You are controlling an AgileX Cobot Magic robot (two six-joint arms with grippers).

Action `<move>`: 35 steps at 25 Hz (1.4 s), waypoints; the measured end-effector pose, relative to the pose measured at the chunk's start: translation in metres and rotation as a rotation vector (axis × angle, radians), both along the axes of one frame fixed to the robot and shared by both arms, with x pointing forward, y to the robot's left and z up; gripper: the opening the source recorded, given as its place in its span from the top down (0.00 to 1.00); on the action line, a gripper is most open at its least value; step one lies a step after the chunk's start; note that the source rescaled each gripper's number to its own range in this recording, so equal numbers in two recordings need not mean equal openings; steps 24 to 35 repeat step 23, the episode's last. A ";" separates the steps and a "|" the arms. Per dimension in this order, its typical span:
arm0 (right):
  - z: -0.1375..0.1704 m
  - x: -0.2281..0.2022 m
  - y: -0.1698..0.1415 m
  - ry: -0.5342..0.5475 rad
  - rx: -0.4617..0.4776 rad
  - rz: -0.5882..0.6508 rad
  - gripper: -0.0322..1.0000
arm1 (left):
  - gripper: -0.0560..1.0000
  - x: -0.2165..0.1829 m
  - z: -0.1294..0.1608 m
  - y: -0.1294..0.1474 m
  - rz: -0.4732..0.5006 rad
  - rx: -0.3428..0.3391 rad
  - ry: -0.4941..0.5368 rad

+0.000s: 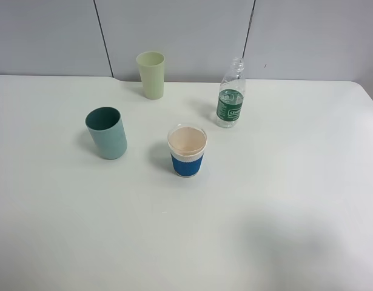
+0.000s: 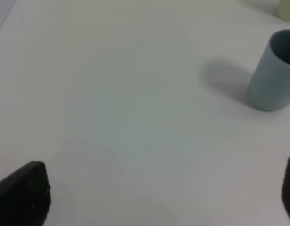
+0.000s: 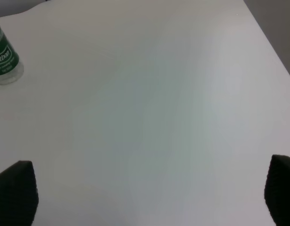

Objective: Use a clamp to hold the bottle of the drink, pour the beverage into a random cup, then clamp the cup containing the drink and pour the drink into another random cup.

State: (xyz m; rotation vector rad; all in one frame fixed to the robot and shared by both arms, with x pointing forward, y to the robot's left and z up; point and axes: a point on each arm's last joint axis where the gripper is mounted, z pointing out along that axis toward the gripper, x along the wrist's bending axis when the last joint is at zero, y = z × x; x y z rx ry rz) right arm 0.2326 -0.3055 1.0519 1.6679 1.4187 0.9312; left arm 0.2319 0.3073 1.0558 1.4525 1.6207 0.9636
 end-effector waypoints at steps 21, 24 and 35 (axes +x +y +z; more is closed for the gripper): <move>0.000 0.000 0.000 0.000 0.000 0.000 0.00 | 0.00 0.000 0.000 0.000 0.000 0.000 0.000; 0.000 0.000 0.000 0.000 0.000 0.000 0.00 | 0.00 0.000 0.000 0.000 0.000 0.000 0.000; 0.000 0.000 0.000 0.000 0.000 0.000 0.00 | 0.00 0.000 0.000 0.000 0.000 0.000 0.000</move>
